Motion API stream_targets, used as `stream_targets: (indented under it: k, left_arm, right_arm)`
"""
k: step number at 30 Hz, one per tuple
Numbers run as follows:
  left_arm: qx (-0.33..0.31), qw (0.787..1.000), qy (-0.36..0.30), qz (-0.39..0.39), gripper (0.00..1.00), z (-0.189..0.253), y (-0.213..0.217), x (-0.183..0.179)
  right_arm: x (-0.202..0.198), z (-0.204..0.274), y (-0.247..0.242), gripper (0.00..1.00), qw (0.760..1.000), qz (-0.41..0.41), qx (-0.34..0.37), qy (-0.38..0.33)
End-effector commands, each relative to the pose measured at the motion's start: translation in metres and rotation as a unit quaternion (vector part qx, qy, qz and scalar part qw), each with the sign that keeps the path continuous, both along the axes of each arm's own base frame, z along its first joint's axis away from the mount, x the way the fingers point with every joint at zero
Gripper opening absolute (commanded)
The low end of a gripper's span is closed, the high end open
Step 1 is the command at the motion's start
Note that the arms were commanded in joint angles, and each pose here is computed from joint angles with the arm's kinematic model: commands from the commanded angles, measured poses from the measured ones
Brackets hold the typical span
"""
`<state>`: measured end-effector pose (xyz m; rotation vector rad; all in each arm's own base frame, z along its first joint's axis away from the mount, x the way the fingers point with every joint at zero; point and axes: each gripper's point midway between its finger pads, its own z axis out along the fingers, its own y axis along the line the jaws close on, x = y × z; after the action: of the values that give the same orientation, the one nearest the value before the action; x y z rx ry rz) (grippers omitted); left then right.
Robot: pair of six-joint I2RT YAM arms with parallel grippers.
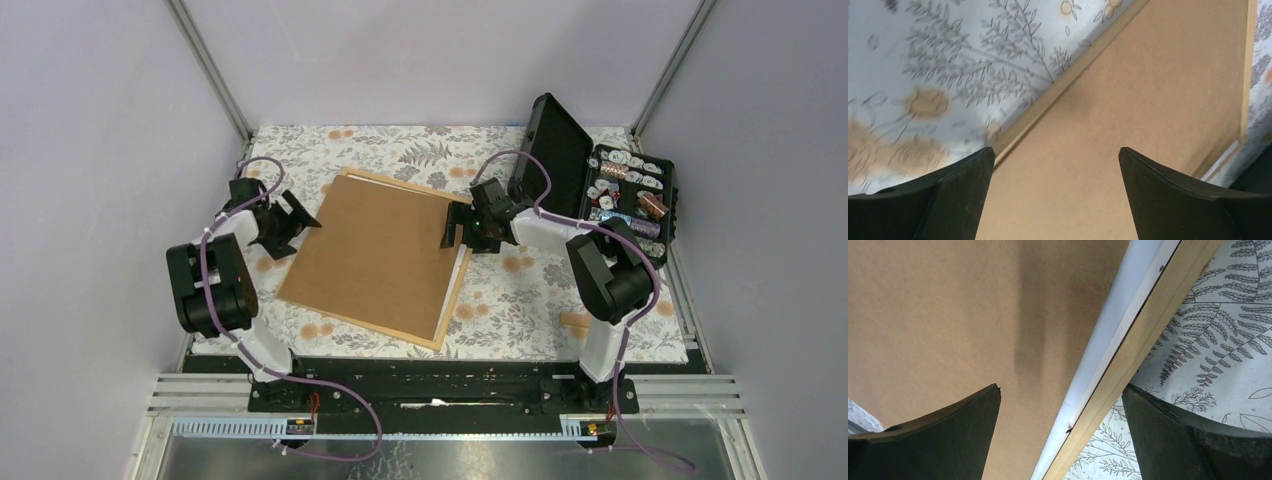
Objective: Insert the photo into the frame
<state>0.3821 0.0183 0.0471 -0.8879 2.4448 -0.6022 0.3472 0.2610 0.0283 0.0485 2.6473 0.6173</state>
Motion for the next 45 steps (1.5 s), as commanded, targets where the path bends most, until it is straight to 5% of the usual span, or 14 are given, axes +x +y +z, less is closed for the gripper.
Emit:
stream_targets:
  k: [1, 27, 45]
  left_arm:
    - [0.089, 0.996, 0.0, 0.012, 0.99, 0.035, 0.016, -0.027]
    - [0.122, 0.992, -0.003, -0.031, 0.99, 0.023, 0.003, -0.02]
    - [0.09, 0.995, 0.005, -0.046, 0.99, 0.01, -0.009, -0.02]
  right_arm:
    - [-0.007, -0.014, -0.008, 1.0, 0.999, 0.023, -0.039, 0.006]
    - [-0.016, -0.02, 0.002, 1.0, 0.999, 0.036, -0.007, 0.022]
    - [-0.017, -0.019, 0.004, 1.0, 0.999, 0.038, 0.0, 0.022]
